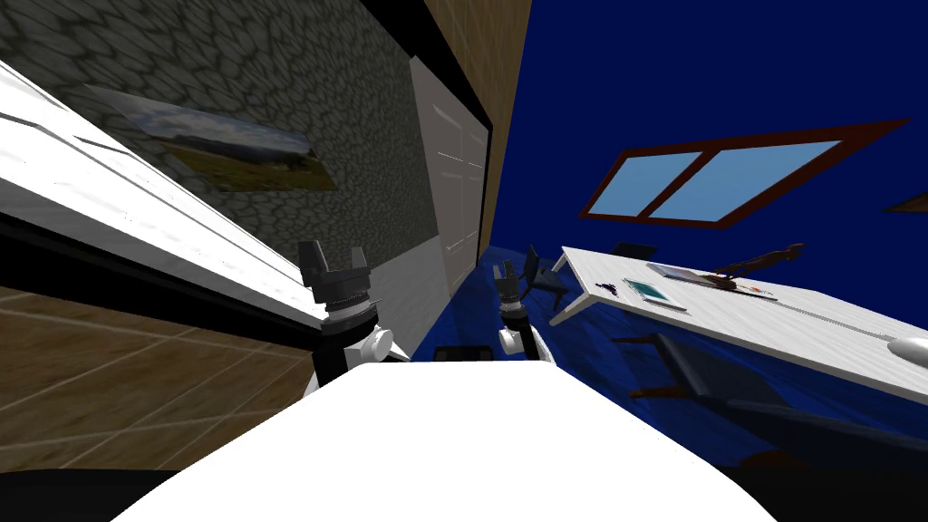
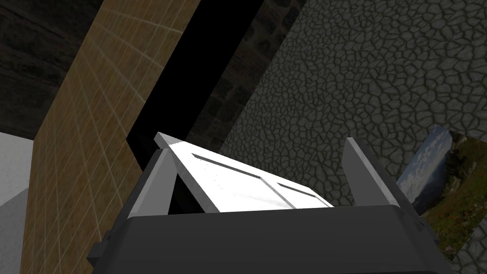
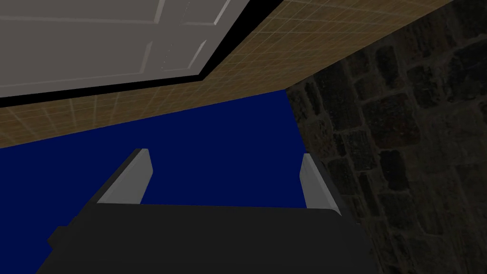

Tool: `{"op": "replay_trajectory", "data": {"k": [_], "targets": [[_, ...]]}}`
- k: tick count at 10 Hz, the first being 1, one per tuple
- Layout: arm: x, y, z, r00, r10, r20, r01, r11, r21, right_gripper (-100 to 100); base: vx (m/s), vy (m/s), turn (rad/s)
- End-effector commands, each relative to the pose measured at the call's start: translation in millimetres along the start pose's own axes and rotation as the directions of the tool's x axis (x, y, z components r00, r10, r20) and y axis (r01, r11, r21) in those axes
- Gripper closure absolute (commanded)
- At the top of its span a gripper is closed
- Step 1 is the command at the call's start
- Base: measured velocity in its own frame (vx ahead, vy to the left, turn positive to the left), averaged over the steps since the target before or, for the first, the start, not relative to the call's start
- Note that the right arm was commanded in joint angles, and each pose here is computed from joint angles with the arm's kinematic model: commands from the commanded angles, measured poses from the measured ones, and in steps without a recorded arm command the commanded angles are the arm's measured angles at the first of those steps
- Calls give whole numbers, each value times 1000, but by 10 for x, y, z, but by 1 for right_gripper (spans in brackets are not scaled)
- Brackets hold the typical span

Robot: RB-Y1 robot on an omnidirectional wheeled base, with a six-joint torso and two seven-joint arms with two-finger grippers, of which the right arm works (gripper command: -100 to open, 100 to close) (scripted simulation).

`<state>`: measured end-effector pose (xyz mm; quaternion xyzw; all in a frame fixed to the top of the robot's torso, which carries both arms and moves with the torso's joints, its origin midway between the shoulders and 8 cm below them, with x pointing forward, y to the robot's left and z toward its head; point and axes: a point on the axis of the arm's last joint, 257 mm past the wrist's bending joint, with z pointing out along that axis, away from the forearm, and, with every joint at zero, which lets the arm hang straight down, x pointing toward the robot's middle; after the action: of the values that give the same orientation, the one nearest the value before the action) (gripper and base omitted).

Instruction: Push the door open

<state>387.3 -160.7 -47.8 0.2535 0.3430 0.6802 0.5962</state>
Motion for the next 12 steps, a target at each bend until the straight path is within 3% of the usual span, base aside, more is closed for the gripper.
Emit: {"op": "replay_trajectory", "data": {"k": [1, 6, 12], "targets": [[92, -86, -9, 1000, 21, -15, -20, 1000, 13, -100, 95, -18, 0], [501, -422, -92, 991, 105, -82, -99, 992, 74, -100, 133, -39, -1], [1079, -816, -281, 962, 211, -172, -182, 969, 167, -100, 146, -33, 0]]}}
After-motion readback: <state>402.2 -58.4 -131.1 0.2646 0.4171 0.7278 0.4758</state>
